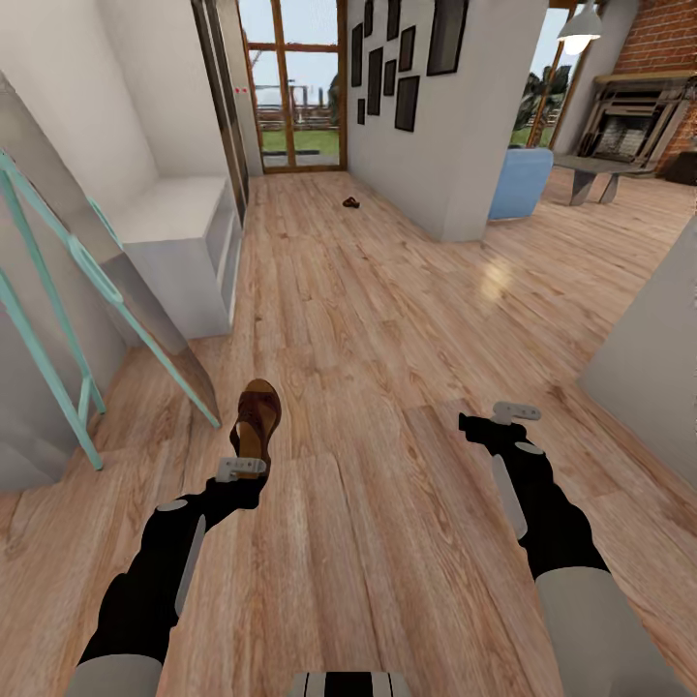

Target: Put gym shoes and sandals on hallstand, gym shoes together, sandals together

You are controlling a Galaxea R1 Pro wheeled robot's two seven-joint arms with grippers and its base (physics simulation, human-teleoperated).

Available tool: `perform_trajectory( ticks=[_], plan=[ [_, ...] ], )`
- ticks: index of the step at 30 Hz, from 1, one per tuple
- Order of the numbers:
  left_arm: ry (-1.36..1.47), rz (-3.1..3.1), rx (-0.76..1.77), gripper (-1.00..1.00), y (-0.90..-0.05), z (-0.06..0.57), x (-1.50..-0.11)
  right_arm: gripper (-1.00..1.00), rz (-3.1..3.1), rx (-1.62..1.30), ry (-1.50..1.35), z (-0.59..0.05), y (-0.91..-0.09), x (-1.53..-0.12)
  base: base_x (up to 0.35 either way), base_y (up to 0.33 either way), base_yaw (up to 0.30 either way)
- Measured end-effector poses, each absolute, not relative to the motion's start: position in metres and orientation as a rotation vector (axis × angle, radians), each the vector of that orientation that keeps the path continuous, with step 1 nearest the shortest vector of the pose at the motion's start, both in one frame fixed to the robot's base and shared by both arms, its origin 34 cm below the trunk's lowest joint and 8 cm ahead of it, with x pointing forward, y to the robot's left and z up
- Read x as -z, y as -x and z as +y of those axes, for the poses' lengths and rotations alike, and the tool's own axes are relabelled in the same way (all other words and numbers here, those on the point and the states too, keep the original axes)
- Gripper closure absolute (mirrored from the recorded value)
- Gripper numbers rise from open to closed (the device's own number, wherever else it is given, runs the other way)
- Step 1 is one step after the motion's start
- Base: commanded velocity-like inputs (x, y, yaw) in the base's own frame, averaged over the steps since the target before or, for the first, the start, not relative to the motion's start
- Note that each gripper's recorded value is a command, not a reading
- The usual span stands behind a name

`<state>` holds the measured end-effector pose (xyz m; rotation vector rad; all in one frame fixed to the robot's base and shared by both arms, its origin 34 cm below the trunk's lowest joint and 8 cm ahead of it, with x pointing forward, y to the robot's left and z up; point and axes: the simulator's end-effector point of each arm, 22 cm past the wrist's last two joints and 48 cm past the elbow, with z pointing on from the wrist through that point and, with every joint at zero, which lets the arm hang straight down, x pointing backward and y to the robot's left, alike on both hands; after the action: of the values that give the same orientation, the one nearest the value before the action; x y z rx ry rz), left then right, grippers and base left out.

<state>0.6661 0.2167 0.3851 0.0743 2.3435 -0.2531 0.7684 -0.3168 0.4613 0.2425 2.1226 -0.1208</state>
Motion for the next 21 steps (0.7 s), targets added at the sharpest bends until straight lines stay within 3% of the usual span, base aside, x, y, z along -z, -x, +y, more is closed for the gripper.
perform_trajectory(
  ticks=[21],
  plan=[
    [-0.085, 2.251, 0.247, 1.0, -0.679, 0.216, -0.456, -1.0, 2.032, 0.107, -0.243, -0.317, -0.774, -0.541, 0.0, 0.0, 0.0]
  ],
)
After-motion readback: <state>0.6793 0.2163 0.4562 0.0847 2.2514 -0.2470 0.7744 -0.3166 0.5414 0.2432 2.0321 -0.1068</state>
